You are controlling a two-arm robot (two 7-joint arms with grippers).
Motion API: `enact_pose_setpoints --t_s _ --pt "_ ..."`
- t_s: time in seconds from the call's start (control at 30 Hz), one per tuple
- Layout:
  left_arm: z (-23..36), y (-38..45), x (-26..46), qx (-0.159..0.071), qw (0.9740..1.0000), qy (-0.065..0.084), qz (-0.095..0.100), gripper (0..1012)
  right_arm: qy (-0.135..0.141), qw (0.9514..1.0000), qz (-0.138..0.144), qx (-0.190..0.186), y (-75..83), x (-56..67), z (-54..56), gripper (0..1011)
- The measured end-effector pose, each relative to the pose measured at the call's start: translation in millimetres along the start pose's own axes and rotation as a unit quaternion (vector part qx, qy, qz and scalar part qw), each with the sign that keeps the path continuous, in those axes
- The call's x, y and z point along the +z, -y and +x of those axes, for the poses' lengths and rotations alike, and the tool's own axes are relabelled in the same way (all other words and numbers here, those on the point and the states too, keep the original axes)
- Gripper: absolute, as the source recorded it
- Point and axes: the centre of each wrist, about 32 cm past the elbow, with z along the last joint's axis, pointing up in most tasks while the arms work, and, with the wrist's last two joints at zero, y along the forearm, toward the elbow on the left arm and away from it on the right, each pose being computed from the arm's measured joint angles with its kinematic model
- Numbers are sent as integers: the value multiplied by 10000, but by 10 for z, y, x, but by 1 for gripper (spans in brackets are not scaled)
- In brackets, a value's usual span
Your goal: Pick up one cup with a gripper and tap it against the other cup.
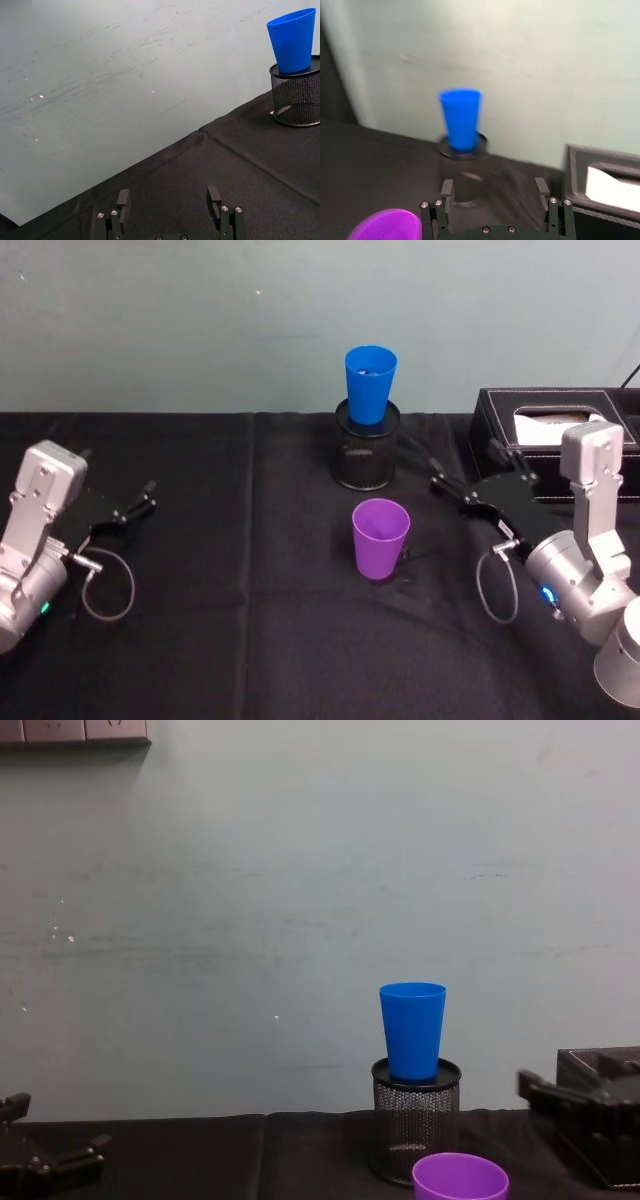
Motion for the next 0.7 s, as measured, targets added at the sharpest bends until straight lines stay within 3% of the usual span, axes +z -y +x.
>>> enact_pose_setpoints --t_s 0.2,0.7 --pt "0 0 0 0 10000 0 0 1000 161 9968 -636 -452 -44 18 -38 1004" --pt "0 0 0 0 10000 0 0 1000 264 9953 -687 -627 -64 14 -56 1004"
